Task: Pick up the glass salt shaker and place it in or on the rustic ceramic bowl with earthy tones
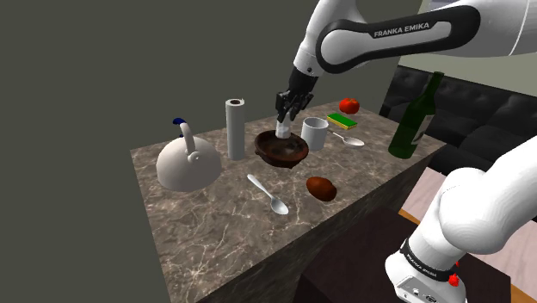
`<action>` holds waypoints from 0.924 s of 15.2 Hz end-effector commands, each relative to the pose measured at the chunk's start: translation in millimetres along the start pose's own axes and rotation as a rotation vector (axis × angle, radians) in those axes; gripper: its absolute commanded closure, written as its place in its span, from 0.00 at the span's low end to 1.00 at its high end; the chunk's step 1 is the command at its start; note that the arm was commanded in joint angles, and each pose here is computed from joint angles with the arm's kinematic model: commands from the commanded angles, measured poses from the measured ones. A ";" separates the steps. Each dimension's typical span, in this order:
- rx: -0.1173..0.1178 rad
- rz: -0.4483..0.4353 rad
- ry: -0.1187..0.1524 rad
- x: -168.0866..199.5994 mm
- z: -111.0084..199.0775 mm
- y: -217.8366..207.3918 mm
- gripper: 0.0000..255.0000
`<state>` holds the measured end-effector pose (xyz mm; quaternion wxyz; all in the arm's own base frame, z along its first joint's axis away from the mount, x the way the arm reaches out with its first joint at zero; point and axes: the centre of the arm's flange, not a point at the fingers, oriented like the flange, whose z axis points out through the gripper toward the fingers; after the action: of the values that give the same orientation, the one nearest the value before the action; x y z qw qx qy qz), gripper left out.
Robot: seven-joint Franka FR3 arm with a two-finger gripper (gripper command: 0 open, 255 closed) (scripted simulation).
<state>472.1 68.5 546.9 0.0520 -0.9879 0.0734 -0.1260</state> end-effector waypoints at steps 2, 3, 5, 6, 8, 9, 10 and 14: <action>0.000 0.000 0.000 0.0 0.3 0.0 1.00; 0.000 0.000 0.000 0.0 0.3 0.0 1.00; 0.000 0.000 0.000 0.0 0.3 0.0 0.00; 0.000 0.000 0.000 0.0 0.3 0.0 0.00; 0.000 0.000 0.000 0.0 0.3 0.0 0.00; 0.000 0.000 0.000 0.0 0.3 0.0 0.00; 0.000 0.000 0.000 0.0 0.3 0.0 0.00; 0.000 0.000 0.000 -0.1 -49.7 0.0 0.00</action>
<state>465.2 65.8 584.3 0.0521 -0.9878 0.0734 -0.1270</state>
